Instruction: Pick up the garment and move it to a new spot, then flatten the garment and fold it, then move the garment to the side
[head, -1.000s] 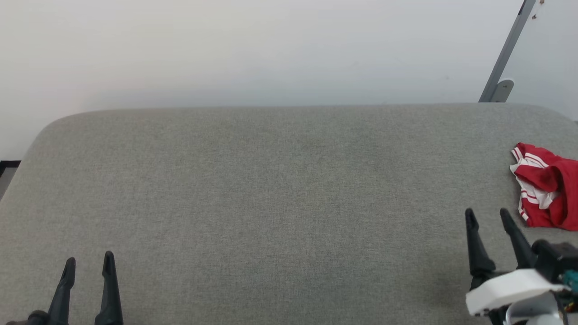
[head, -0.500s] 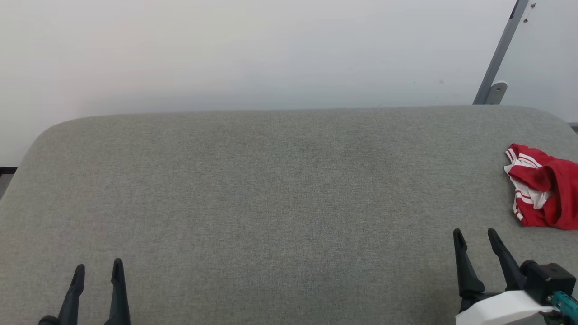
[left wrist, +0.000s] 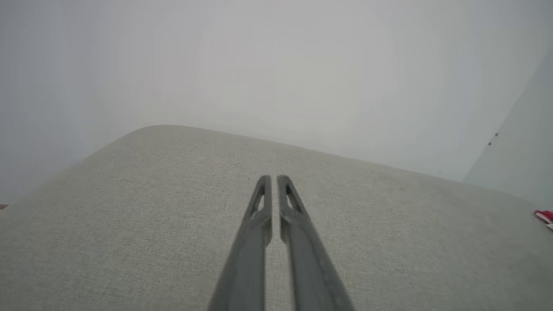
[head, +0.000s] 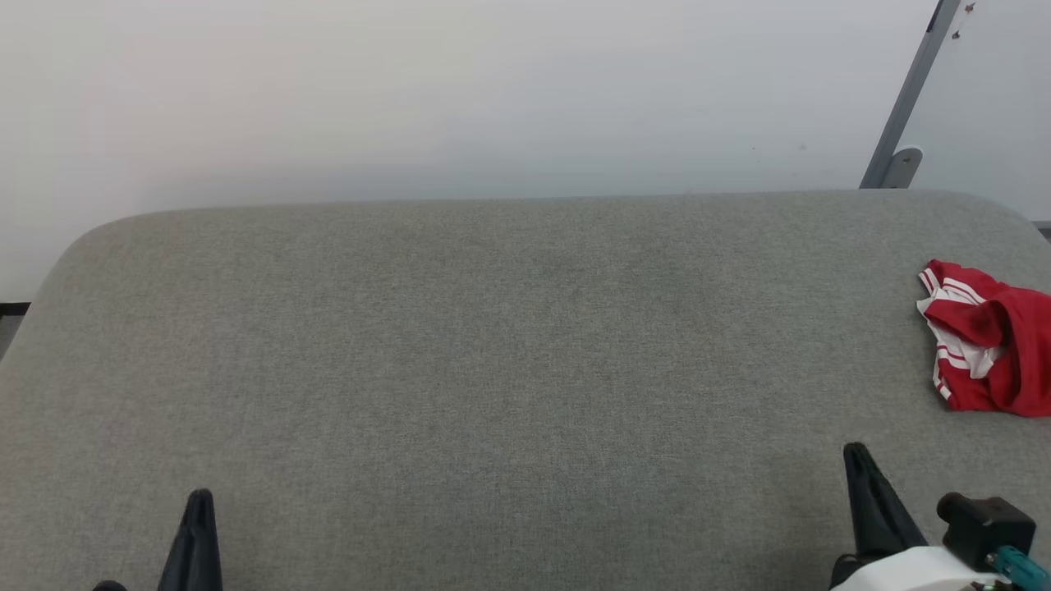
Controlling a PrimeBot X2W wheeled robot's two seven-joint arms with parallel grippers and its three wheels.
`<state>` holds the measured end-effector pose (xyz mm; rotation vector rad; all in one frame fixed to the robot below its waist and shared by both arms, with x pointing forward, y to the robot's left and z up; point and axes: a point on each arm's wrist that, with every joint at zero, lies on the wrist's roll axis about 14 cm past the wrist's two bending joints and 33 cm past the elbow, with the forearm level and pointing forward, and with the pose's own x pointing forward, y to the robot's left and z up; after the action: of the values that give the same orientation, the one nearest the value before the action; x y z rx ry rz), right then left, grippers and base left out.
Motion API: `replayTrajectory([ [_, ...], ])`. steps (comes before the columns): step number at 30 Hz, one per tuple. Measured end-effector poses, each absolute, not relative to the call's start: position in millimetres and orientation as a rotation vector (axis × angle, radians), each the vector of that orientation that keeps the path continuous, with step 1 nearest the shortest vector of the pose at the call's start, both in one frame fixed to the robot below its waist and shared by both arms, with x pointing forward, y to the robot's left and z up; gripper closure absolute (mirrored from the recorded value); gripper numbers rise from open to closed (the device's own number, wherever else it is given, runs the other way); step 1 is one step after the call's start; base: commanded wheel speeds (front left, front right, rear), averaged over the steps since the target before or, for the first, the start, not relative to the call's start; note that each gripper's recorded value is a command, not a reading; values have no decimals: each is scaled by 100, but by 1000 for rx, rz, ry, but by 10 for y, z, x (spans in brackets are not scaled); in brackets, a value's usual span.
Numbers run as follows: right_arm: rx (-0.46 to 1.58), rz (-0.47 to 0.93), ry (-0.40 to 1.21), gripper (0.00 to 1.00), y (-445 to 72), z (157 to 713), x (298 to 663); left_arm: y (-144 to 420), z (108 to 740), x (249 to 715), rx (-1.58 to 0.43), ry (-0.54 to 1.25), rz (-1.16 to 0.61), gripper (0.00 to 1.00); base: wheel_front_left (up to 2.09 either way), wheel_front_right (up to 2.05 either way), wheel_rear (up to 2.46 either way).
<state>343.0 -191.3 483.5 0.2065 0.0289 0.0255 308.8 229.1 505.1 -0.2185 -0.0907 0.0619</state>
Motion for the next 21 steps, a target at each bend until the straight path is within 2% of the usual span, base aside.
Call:
replayTrajectory([
  [21,572,-38,57,100,-1997,4796,3506,2308,4924,3248,-587,-41,111,100,0,0,0],
])
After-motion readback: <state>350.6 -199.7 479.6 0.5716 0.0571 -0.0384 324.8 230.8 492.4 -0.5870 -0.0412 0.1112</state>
